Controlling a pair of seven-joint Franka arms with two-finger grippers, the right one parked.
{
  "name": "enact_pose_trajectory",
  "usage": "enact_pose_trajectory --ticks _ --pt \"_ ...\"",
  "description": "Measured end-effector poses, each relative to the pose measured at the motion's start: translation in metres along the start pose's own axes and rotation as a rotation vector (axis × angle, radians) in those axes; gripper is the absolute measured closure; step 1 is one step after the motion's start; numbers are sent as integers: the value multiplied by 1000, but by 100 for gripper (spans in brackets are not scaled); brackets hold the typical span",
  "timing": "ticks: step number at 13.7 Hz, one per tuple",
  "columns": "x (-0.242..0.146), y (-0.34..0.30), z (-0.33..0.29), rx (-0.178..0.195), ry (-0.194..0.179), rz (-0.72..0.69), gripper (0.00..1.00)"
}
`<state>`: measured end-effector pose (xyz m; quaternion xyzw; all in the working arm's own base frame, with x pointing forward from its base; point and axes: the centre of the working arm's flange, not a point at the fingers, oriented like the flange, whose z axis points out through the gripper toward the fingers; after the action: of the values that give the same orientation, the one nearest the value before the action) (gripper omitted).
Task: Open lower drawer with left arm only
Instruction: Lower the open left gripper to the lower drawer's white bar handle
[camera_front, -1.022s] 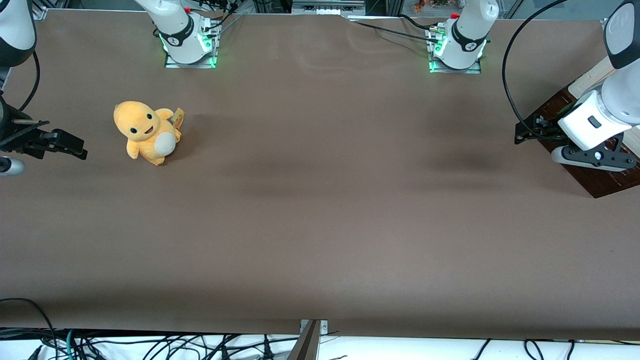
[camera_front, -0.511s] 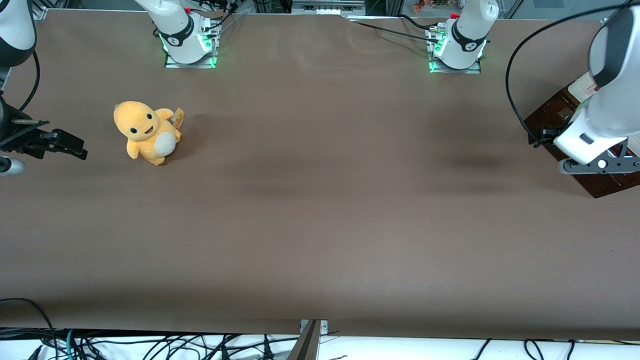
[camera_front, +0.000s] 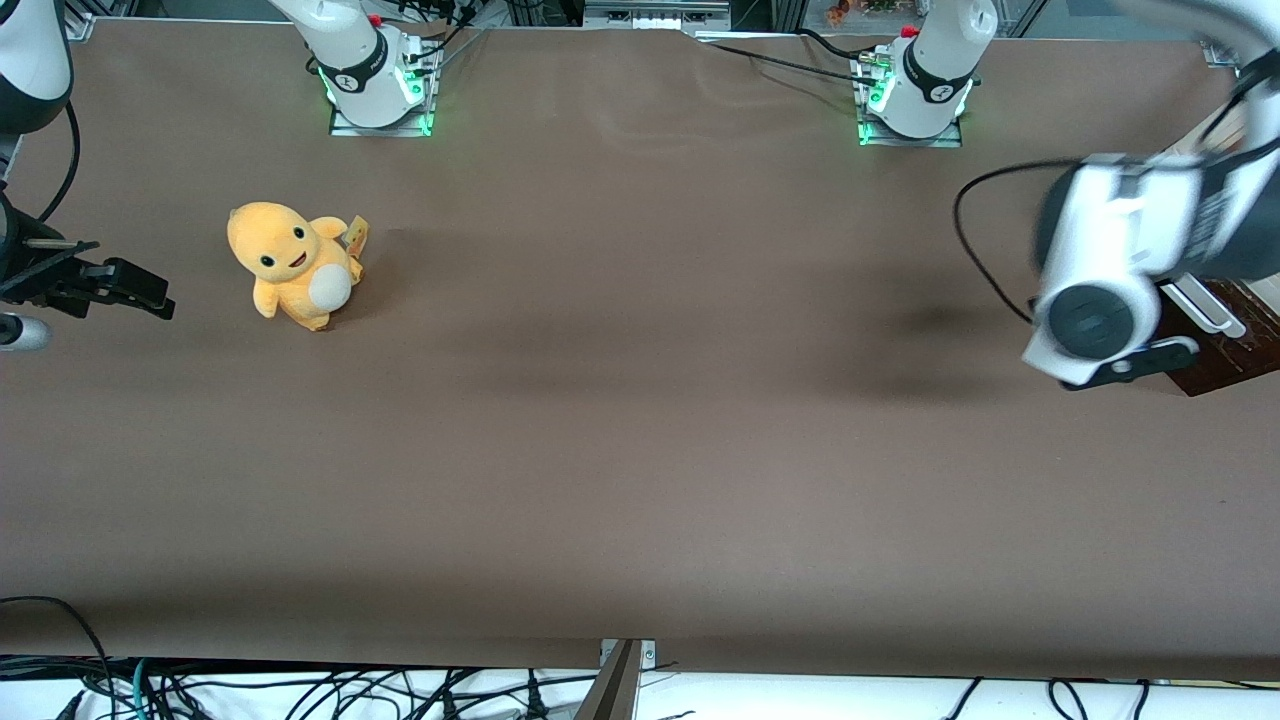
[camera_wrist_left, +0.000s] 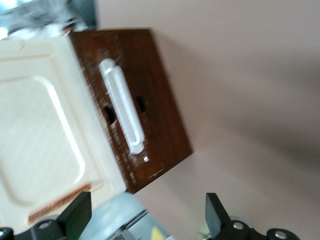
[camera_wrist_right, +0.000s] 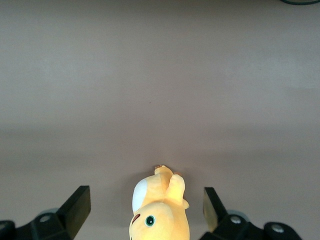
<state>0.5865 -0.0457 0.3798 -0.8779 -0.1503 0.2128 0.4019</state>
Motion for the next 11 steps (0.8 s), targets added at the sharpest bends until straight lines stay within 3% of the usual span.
enact_pose_trajectory --ticks 4,6,7,8,10,11 --pt "10 57 51 264 -93 -195 0" --pt "30 50 82 357 -121 -241 0" --pt "41 42 97 372 -140 -257 0" --pt "53 33 114 362 -158 -270 0" --pt "81 14 147 295 -171 -295 0" --pt "89 10 161 281 -184 -302 0"
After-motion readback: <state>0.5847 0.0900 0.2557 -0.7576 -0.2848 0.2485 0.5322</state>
